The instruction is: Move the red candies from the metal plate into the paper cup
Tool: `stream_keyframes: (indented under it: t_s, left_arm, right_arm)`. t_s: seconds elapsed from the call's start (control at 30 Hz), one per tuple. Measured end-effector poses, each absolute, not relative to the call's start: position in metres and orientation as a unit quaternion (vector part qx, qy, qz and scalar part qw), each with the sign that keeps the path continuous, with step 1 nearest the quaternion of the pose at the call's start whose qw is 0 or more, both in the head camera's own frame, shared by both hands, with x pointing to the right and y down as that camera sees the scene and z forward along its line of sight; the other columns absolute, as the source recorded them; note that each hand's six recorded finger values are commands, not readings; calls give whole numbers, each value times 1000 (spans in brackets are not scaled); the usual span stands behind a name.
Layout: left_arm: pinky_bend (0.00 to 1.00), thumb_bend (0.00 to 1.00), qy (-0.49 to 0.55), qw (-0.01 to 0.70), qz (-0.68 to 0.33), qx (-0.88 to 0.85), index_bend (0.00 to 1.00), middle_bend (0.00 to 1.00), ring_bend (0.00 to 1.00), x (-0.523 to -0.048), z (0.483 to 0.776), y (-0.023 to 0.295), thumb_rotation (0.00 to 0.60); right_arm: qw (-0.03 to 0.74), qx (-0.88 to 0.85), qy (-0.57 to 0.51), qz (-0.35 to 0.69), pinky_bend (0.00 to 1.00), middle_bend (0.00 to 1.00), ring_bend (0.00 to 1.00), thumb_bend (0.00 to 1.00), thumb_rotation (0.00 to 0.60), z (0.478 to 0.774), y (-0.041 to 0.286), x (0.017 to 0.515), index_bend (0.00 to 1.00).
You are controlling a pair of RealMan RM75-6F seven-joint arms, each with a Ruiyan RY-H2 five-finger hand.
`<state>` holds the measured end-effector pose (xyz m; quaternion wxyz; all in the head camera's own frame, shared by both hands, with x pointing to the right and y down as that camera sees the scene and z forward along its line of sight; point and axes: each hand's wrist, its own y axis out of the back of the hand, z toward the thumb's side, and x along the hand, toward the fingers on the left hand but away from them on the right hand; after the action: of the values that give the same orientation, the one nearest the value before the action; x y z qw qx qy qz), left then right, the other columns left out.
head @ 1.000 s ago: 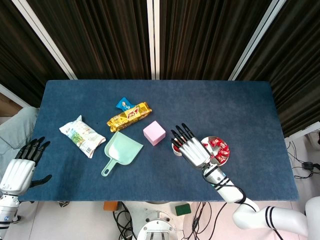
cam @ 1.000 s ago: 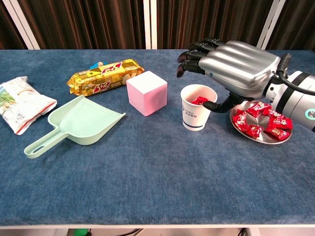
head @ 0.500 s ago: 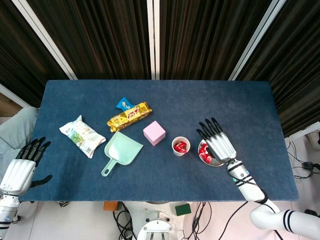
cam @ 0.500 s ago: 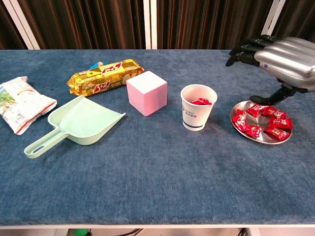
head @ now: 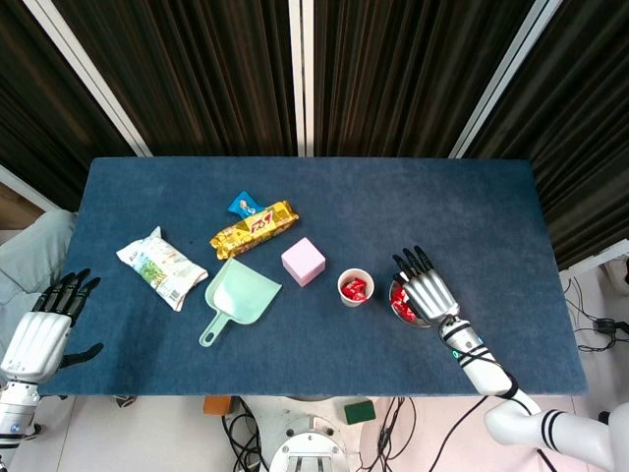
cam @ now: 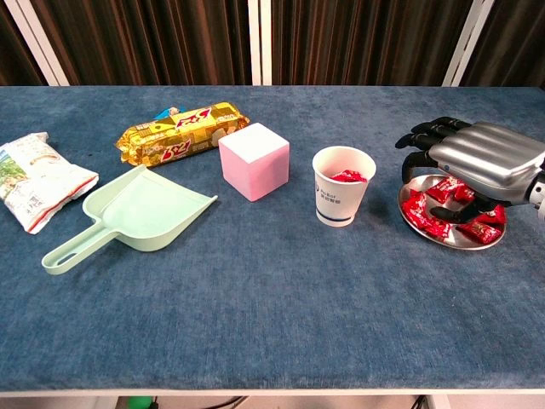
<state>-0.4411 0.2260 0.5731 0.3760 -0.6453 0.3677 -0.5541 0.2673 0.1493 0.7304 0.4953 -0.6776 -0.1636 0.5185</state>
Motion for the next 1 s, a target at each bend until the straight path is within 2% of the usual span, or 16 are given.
stream_keyframes:
  t_s: [0.53,1.0]
  left_arm:
    - [151,98,366,376,-555,-645,91,31,1,-440,574,226,600]
    - [151,98,367,375,-555,-645,91,31,1,-441,574,226,600]
  right_arm:
    - [495,-670,-154,531,0,75,0,358,600,739,152,273,466]
    - [496,-666,-159,534,0,106,0,463,600,737,152,276,705]
